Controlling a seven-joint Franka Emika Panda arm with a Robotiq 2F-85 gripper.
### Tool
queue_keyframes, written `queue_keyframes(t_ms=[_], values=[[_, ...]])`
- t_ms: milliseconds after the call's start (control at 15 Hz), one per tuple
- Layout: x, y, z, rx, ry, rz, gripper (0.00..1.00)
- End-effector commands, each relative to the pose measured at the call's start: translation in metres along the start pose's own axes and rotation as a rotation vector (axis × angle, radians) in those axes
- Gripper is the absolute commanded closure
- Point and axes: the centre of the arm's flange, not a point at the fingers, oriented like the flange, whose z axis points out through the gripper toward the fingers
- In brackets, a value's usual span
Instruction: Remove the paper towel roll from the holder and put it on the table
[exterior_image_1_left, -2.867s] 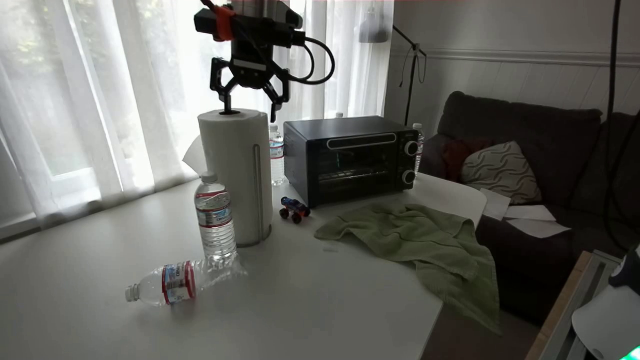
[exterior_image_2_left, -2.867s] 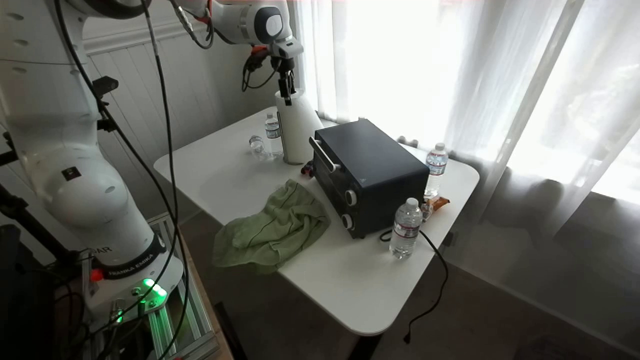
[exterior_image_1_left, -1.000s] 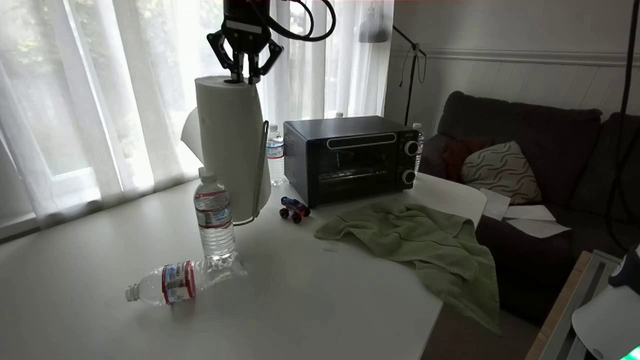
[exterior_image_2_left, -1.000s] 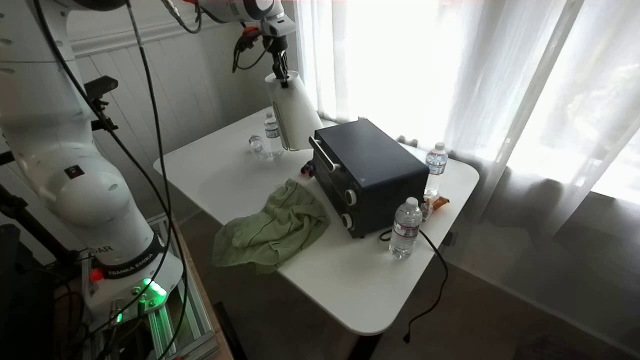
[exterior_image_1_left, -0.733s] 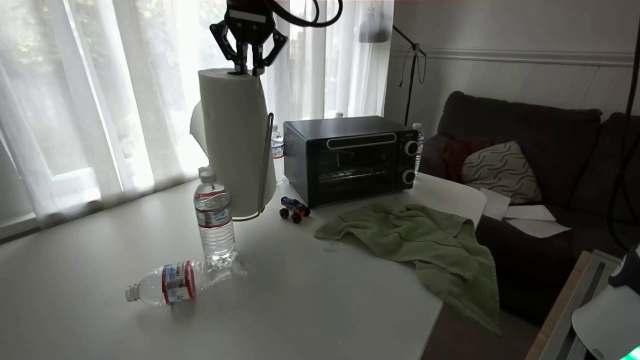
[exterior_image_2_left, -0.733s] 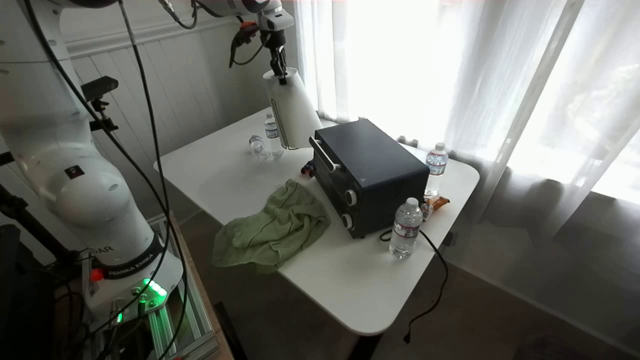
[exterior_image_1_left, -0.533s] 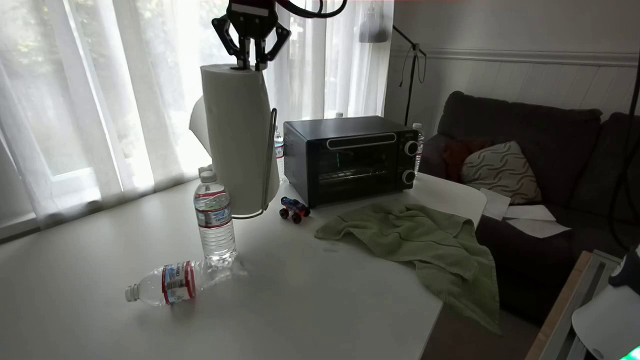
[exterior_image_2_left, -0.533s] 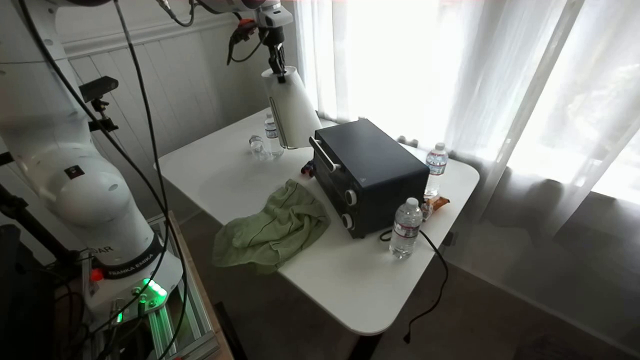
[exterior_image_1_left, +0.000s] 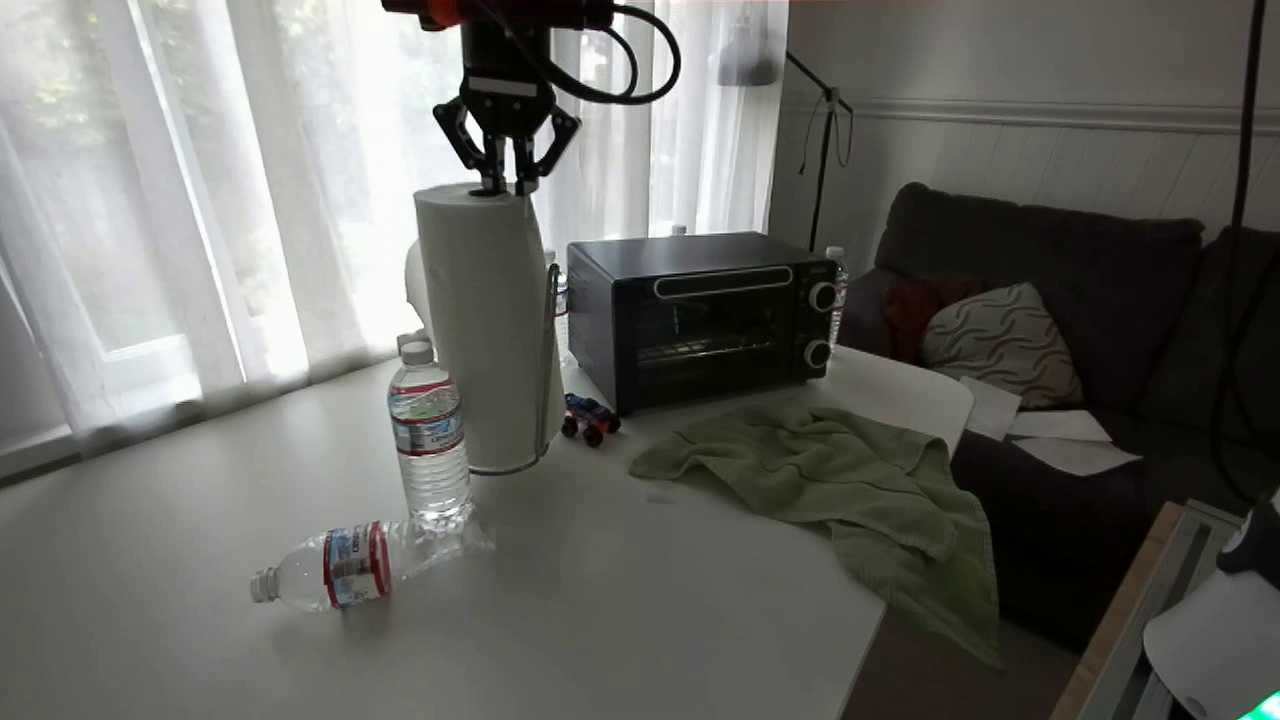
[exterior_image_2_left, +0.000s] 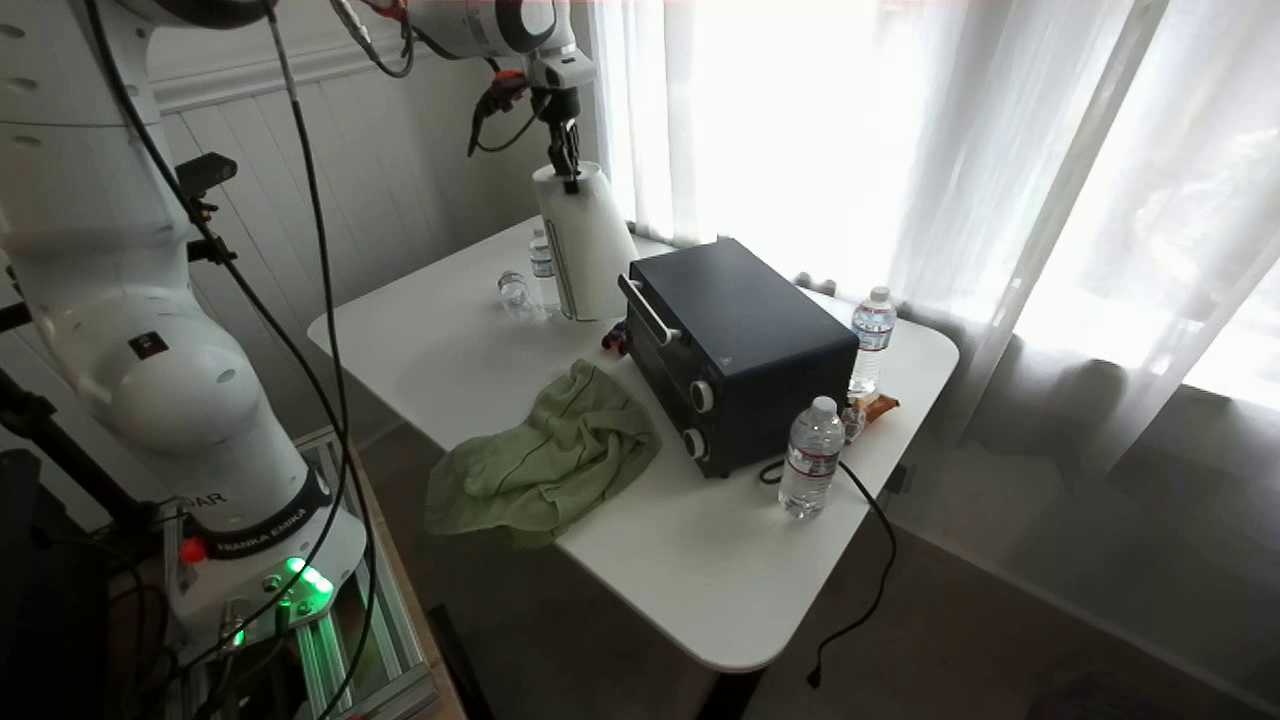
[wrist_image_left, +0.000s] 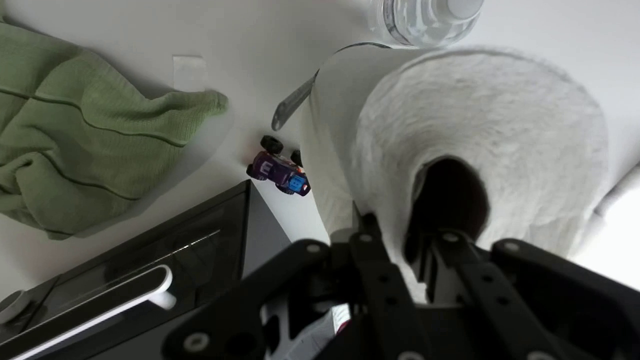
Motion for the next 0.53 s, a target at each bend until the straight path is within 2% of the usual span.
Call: queue_keyframes(t_ms=[0, 267, 333, 467], values=[[0.0067, -0.0103, 0.0111, 0.024, 0.014, 0.025, 0.92], [0.0090, -0.0135, 0.0190, 0.040, 0.016, 0.024, 0.72], [0.0087, -0.0135, 0.0182, 0.042, 0.018, 0.023, 0.62], [0.0077, -0.0137, 0.0164, 0.045, 0.018, 0.019, 0.57]])
